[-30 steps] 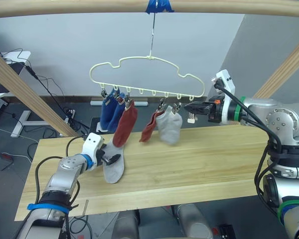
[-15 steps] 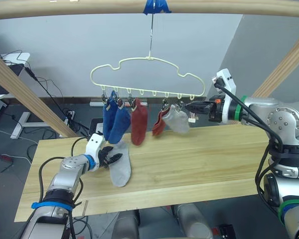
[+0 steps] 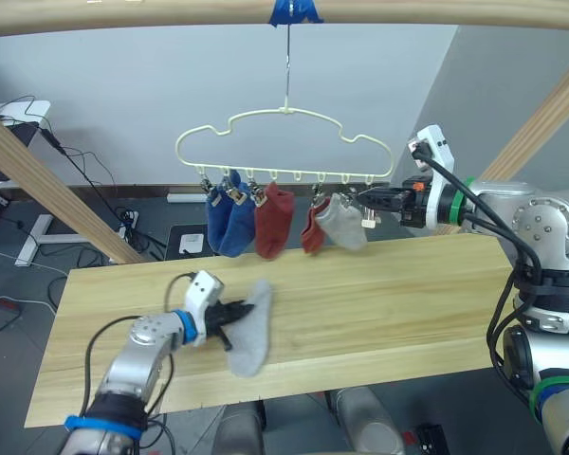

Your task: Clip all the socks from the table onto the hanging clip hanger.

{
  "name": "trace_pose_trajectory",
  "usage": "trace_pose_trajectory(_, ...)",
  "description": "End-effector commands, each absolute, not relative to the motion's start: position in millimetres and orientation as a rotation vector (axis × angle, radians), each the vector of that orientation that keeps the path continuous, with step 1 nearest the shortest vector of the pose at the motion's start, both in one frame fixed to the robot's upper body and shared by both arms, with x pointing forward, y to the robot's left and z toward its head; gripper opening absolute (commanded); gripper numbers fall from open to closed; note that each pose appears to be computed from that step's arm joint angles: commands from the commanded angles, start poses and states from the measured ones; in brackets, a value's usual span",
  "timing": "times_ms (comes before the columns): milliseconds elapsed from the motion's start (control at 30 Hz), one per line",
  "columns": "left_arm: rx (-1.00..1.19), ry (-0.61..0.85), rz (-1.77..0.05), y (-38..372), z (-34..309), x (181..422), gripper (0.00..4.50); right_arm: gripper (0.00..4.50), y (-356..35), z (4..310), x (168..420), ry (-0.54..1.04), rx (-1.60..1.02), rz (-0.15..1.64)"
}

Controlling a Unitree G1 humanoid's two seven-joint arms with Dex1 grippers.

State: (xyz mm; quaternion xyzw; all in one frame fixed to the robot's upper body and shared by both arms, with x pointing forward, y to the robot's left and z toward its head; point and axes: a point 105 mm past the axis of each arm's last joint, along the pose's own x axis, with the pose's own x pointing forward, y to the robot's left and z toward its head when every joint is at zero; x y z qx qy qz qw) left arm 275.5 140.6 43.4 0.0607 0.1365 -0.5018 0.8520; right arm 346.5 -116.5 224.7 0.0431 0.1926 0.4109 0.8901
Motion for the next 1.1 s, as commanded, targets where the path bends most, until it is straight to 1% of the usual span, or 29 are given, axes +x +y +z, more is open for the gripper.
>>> trace_pose_trajectory(33,0.131,0.088,-1.256,108,106,256,0.02,0.0,-126,235,343,0.422,0.128,0.856)
trace_pose_trajectory(100,0.079,-0.007,-1.303,88,135,255,0.02,0.0,-127,237,339,0.462,0.177,0.875)
trace_pose_trajectory(133,0.063,-0.034,-1.318,82,145,254,0.02,0.0,-127,238,338,0.477,0.197,0.885)
trace_pose_trajectory(200,0.05,-0.071,-1.341,72,155,254,0.02,0.0,-126,241,334,0.502,0.249,0.912)
trace_pose_trajectory(333,-0.005,-0.12,-1.374,47,166,262,0.02,0.0,-119,251,330,0.484,0.391,1.012)
trace_pose_trajectory(500,-0.024,-0.119,-1.391,45,169,261,0.02,0.0,-120,255,326,0.49,0.459,1.045)
trace_pose_trajectory(767,0.004,-0.106,-1.403,45,165,260,0.02,0.0,-119,256,325,0.513,0.522,1.035)
trace_pose_trajectory(1100,0.03,-0.133,-1.371,40,166,272,0.02,0.0,-114,255,320,0.529,0.541,1.039)
